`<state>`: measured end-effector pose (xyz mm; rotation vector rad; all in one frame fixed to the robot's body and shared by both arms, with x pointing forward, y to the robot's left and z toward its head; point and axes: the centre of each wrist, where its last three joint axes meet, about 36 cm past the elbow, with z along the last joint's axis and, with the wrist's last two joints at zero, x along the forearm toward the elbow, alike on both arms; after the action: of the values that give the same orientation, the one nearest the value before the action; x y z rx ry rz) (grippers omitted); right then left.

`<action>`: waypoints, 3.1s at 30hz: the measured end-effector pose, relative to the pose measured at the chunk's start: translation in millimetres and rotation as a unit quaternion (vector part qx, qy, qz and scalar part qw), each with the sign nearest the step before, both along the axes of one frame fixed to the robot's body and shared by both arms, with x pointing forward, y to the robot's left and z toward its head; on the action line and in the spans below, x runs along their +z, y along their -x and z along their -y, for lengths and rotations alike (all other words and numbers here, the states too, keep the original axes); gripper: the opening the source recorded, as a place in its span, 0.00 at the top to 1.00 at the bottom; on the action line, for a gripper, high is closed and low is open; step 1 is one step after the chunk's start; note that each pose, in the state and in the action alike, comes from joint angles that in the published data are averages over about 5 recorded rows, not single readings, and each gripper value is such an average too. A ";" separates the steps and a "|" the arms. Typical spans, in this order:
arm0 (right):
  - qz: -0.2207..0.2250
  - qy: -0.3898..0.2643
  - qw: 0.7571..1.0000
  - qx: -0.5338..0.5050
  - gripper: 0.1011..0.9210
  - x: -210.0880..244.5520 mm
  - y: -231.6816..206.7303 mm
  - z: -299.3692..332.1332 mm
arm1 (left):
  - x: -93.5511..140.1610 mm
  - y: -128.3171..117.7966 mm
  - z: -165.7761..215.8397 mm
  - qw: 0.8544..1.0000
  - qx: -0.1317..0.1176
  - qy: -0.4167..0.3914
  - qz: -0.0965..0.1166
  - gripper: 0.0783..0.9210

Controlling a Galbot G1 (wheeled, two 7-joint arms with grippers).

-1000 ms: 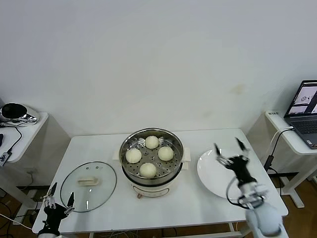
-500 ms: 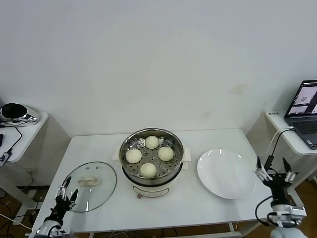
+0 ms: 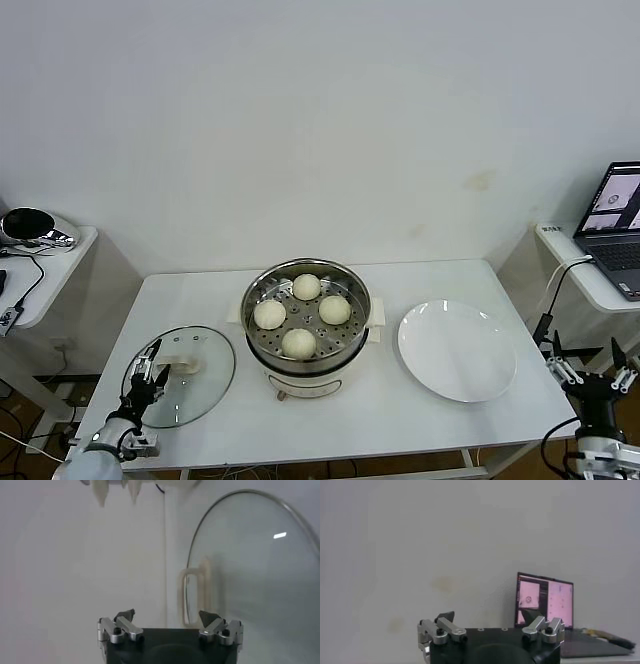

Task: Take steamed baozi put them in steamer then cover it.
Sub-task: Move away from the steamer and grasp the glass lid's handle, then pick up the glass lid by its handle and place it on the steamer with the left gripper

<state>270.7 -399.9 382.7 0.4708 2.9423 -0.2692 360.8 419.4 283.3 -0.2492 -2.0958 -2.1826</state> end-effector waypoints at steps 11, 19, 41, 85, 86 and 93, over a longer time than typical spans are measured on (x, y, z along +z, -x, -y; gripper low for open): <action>-0.003 0.007 1.000 -0.004 0.12 -5.2 9.5 -2.2 | -1.1 -26.2 0.3 1.000 -0.001 0.004 0.003 0.16; -0.008 0.010 1.000 -0.002 0.12 -9.4 13.2 -5.2 | -5.8 -33.2 -2.2 1.000 0.002 0.013 0.004 0.42; -0.006 0.023 1.000 0.018 0.12 -3.7 12.2 -8.1 | 36.1 -13.5 0.8 0.996 0.045 0.035 0.068 0.92; -0.040 0.034 0.998 0.044 0.12 -48.2 -11.9 -81.9 | 202.5 -69.0 256.6 0.987 0.095 0.080 0.103 0.92; -0.041 0.034 0.998 0.044 0.12 -48.5 -11.7 -82.2 | 201.4 -70.0 263.2 0.987 0.094 0.081 0.101 0.92; -0.043 0.037 0.997 0.045 0.12 -50.4 -9.5 -84.0 | 192.8 -76.1 303.9 0.989 0.084 0.082 0.092 0.92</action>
<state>280.1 -315.9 332.2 0.3239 3.0137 -0.3967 436.9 115.5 476.1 0.1166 -2.3021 -2.0078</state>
